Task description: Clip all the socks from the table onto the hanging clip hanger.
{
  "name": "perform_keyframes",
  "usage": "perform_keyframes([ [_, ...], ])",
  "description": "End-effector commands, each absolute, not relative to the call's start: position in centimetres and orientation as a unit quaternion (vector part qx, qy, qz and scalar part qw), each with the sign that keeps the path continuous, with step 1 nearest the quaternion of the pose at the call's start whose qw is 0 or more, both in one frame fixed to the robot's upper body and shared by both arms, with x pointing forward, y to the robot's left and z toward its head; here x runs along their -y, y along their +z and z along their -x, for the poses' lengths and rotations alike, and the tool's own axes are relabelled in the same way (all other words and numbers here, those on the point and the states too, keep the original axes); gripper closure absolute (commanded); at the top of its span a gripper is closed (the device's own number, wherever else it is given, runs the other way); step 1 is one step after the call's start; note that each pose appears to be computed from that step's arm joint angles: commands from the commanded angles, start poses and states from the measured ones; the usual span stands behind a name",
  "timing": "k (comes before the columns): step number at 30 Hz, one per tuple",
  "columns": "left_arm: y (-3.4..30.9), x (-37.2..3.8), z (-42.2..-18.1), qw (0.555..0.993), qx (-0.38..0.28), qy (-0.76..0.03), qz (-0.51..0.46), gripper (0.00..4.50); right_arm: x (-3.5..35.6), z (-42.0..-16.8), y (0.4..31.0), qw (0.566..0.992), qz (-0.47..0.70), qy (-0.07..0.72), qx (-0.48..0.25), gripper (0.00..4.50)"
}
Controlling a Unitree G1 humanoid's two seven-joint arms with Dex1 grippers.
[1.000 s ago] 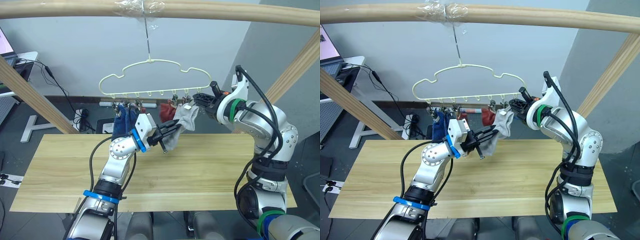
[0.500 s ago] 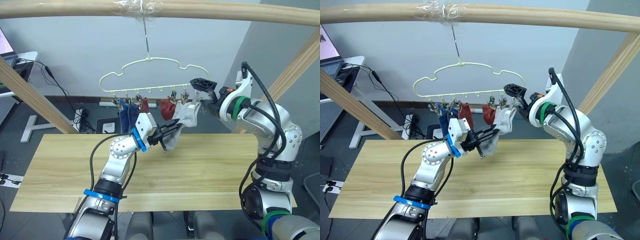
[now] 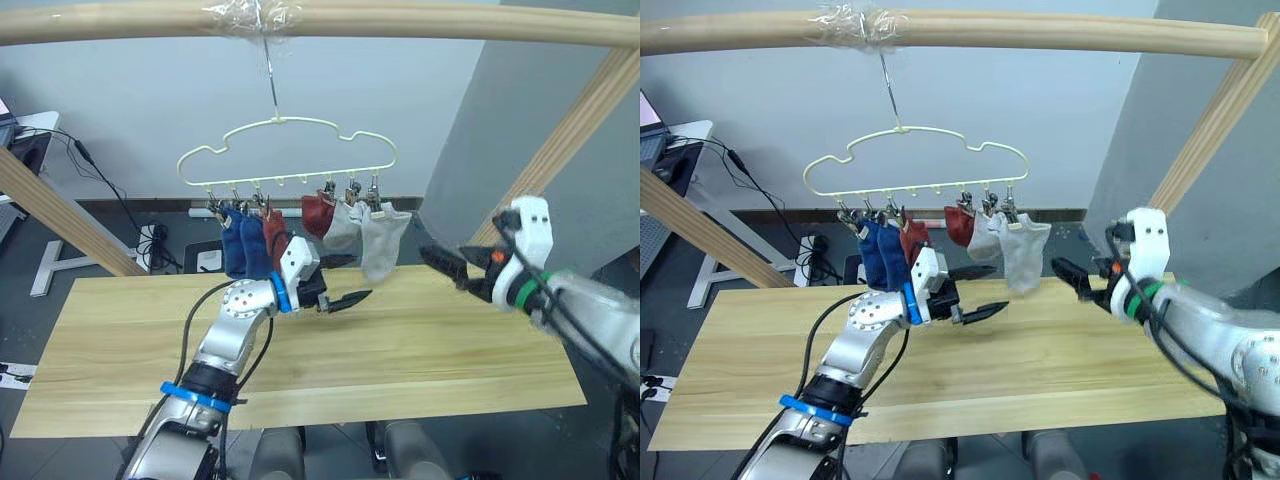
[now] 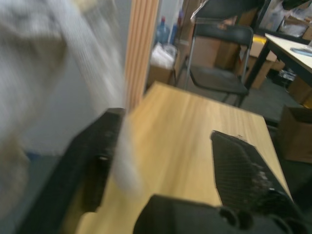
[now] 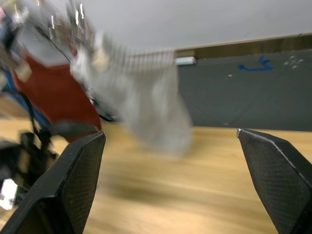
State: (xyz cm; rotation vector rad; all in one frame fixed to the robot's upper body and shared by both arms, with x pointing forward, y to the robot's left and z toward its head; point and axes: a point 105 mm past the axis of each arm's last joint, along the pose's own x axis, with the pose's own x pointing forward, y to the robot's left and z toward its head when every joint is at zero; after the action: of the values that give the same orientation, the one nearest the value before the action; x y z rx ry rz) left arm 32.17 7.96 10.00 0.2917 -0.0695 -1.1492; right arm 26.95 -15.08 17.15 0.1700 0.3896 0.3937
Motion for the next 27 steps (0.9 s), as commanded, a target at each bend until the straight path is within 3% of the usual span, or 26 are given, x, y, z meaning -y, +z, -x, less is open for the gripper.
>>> perform_keyframes([
  [1,10.0,-15.3,-33.2,0.893,-0.024,-0.432,-0.127,0.02,15.2,-24.7,15.4,0.962,0.055,0.220,-0.153,0.00],
  [4,9.4,-19.9,-32.8,0.923,-0.089,-0.358,-0.106,0.02,16.4,-23.5,13.6,0.965,0.094,0.203,-0.136,0.00],
  [12,9.0,-30.6,-28.8,0.956,-0.141,-0.176,-0.187,0.02,19.4,-22.3,11.3,0.975,0.136,0.147,-0.097,0.00],
  [16,9.0,-32.0,-28.5,0.959,-0.137,-0.140,-0.206,0.02,19.2,-22.4,11.1,0.975,0.138,0.150,-0.087,0.00],
  [27,8.5,-31.1,-28.8,0.962,-0.129,-0.159,-0.182,0.02,19.6,-22.9,10.8,0.978,0.130,0.139,-0.081,0.00],
])
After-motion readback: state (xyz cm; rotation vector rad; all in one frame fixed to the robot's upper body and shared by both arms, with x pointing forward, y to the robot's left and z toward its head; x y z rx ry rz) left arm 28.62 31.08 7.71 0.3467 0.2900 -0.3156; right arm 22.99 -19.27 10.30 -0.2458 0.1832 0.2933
